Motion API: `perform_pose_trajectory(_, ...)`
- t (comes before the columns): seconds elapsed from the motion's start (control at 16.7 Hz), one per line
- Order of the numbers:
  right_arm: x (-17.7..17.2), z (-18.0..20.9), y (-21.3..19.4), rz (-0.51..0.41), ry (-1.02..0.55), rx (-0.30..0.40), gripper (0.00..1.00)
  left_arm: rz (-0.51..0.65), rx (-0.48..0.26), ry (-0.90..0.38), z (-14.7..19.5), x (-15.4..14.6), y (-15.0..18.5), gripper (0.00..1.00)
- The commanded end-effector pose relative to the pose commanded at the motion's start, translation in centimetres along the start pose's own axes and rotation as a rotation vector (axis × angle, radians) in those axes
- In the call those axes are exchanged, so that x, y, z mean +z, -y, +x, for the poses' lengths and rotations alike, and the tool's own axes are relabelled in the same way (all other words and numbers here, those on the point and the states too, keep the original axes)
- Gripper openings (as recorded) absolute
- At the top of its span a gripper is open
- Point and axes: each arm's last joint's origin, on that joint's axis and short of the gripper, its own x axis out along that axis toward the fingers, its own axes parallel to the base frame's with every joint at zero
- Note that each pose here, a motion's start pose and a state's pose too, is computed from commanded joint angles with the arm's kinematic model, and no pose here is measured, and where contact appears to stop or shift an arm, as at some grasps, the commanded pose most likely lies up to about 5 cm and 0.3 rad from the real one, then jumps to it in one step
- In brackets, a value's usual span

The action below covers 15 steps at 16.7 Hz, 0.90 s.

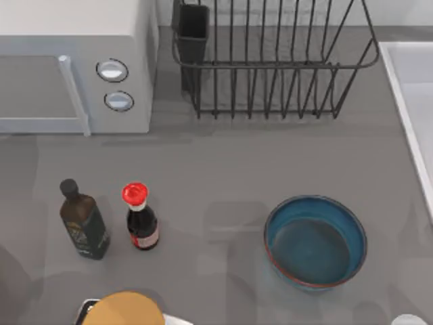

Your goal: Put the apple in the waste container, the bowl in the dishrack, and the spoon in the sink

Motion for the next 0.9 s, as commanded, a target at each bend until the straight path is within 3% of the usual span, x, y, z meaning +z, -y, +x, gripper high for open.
perform_pose_trajectory(0.6, 0.0, 0.0, 0.0, 0.0, 0.0, 0.0, 1.0, 0.008, 0.001, -0.009, -0.1, 0.1, 0.0, 1.0)
perform_pose_trajectory(0.9, 0.0, 0.0, 0.0, 0.0, 0.0, 0.0, 1.0, 0.137, 0.001, -0.165, -1.3, 1.5, -0.1, 1.0)
